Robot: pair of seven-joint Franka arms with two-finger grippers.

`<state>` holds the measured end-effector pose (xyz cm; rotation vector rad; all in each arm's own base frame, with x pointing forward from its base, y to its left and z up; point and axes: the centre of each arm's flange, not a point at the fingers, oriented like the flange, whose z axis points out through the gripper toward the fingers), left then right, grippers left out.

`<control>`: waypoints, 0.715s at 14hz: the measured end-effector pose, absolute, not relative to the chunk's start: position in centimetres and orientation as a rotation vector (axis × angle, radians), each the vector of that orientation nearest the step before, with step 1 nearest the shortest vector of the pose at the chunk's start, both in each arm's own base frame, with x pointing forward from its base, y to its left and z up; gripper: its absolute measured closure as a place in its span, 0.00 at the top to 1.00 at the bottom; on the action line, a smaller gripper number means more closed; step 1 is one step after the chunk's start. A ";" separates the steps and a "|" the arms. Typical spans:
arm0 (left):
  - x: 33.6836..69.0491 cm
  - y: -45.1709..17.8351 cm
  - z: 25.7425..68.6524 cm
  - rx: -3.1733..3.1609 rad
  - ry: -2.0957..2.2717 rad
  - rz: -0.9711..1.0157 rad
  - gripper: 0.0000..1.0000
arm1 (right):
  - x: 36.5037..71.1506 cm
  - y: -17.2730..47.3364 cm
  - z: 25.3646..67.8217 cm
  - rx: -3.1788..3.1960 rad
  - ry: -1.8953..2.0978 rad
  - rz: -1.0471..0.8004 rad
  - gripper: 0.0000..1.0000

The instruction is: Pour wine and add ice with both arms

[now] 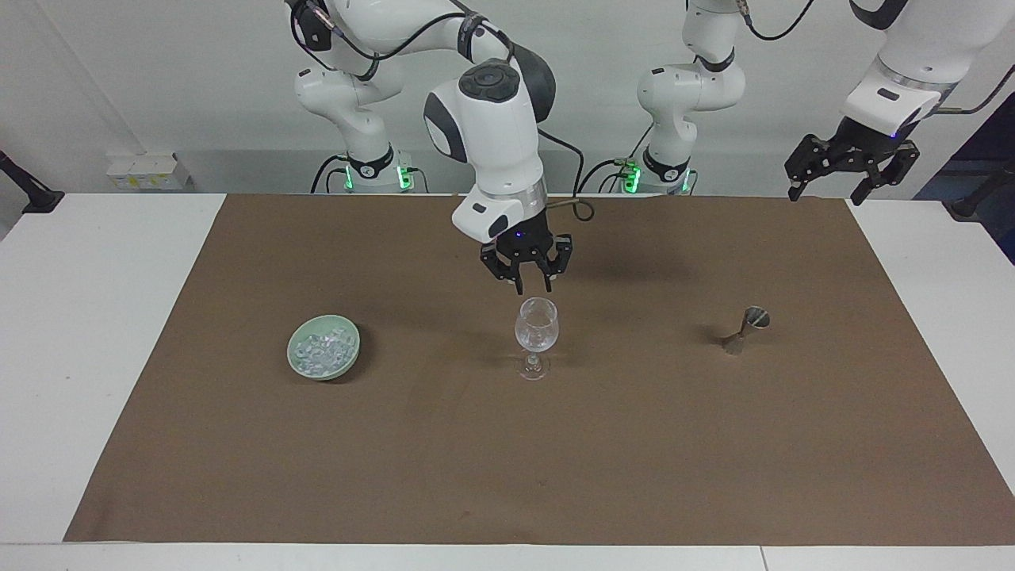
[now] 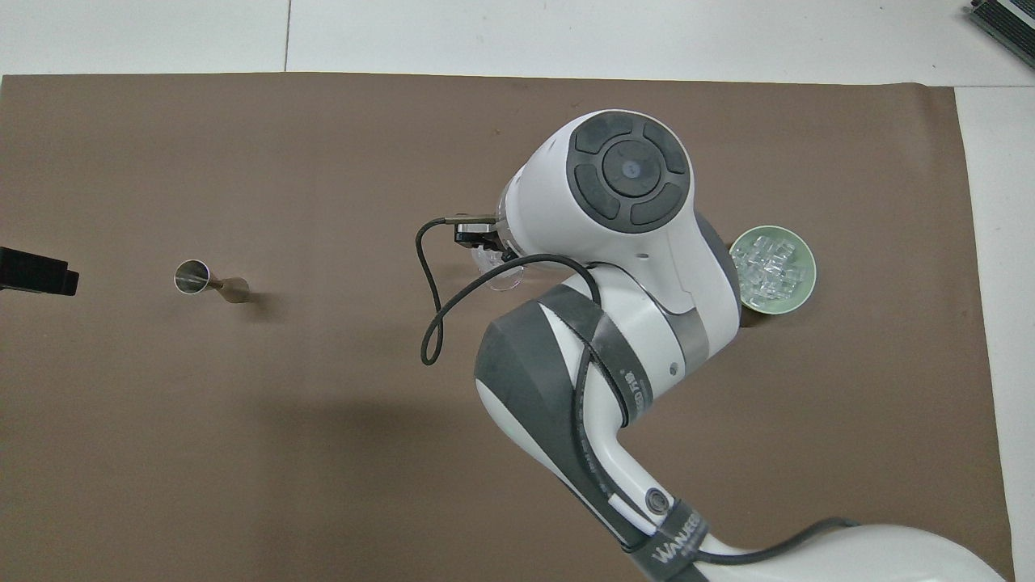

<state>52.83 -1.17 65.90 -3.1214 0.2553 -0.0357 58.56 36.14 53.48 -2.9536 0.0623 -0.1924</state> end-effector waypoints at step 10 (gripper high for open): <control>52.8 -1.2 65.9 -3.121 0.255 -0.035 1.00 | 56.3 23.5 59.9 -3.024 0.306 -0.153 0.92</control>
